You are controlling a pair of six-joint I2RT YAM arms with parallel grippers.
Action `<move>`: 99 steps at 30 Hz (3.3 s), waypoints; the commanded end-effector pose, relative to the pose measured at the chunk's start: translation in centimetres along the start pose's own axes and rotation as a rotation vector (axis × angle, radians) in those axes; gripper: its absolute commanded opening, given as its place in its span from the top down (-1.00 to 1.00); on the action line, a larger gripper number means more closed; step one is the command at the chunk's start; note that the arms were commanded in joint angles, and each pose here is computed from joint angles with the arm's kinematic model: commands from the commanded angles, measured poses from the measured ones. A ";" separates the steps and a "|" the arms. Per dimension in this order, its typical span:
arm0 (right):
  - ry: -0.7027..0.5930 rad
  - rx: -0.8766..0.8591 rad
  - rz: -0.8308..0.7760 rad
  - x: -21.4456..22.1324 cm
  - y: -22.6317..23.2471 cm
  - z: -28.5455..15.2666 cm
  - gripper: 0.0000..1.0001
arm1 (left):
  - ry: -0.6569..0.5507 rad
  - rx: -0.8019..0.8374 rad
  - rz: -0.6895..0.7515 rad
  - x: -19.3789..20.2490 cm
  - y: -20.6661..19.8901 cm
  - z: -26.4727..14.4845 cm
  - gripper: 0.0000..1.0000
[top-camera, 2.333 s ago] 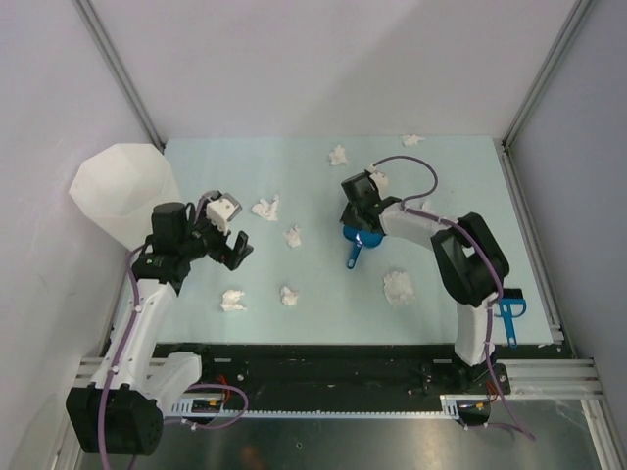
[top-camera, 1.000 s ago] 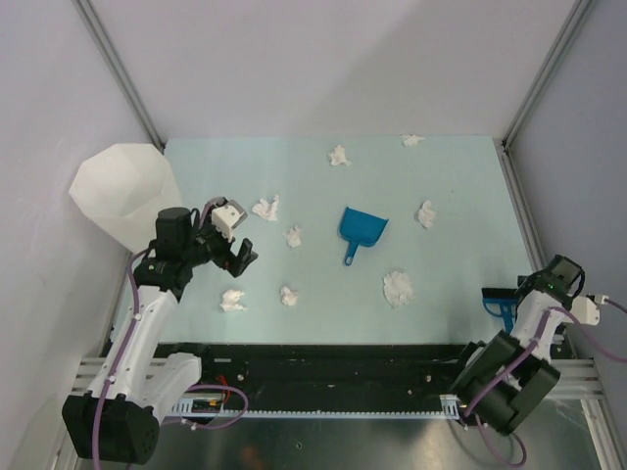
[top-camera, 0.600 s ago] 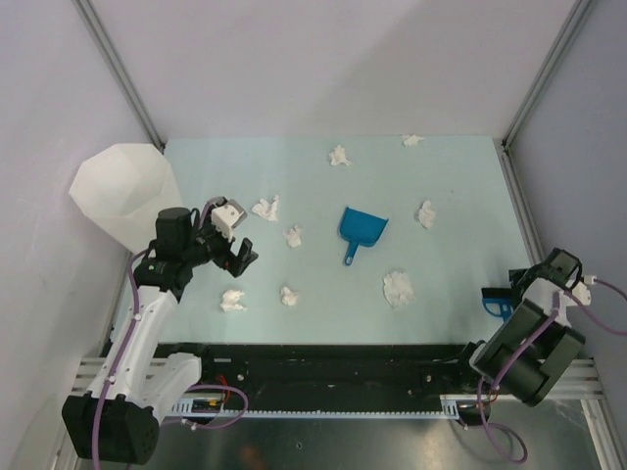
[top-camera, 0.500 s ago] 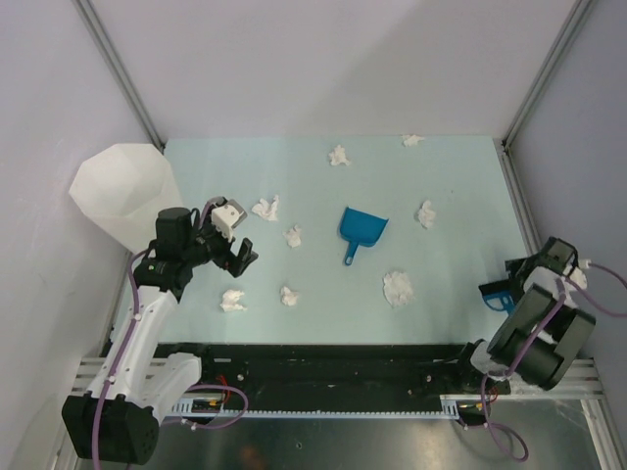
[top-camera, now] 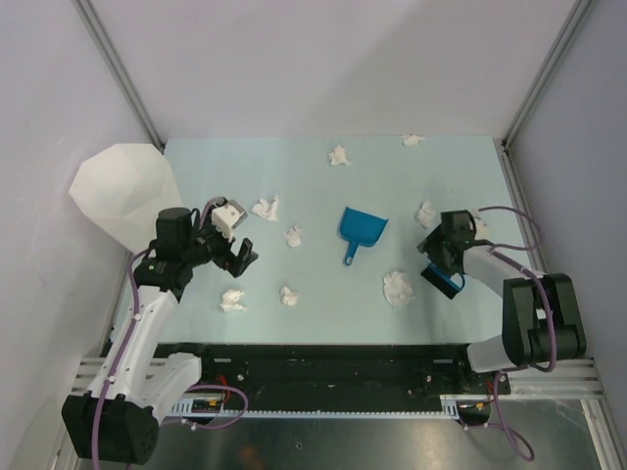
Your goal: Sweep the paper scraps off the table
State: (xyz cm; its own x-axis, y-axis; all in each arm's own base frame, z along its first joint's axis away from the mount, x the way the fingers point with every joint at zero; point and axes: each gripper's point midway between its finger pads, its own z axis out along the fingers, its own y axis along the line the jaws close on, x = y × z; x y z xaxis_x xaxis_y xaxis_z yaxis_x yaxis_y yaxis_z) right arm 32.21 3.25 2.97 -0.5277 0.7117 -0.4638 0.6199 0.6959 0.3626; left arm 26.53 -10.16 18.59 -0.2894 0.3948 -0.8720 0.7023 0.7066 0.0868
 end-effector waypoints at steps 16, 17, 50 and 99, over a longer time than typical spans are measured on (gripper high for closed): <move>-0.063 -0.258 -0.461 -0.7 11.6 -12.7 -0.99 | 0.034 0.182 0.186 -7.0 -4.3 6.0 -0.85; -0.067 -0.229 -0.444 -1.5 10.2 -13.5 -0.99 | 0.064 0.240 0.204 -7.0 -6.4 7.8 -0.81; -0.165 0.120 -0.110 -11.0 -3.7 -10.6 -0.86 | 0.179 0.279 -0.021 -10.9 -28.8 38.8 -0.82; 0.067 -0.549 0.023 -6.7 3.2 -11.6 -0.99 | 0.109 0.644 0.267 -14.7 -27.9 25.2 0.99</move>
State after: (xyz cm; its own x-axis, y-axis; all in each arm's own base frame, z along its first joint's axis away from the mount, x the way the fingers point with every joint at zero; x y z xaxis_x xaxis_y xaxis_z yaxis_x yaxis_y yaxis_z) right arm 29.62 -0.60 15.29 -0.5510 0.6983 -0.4569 0.3787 0.6972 0.6087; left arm 29.21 -50.62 13.98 -0.1617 0.6168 -0.7703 0.9809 0.1861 -0.0569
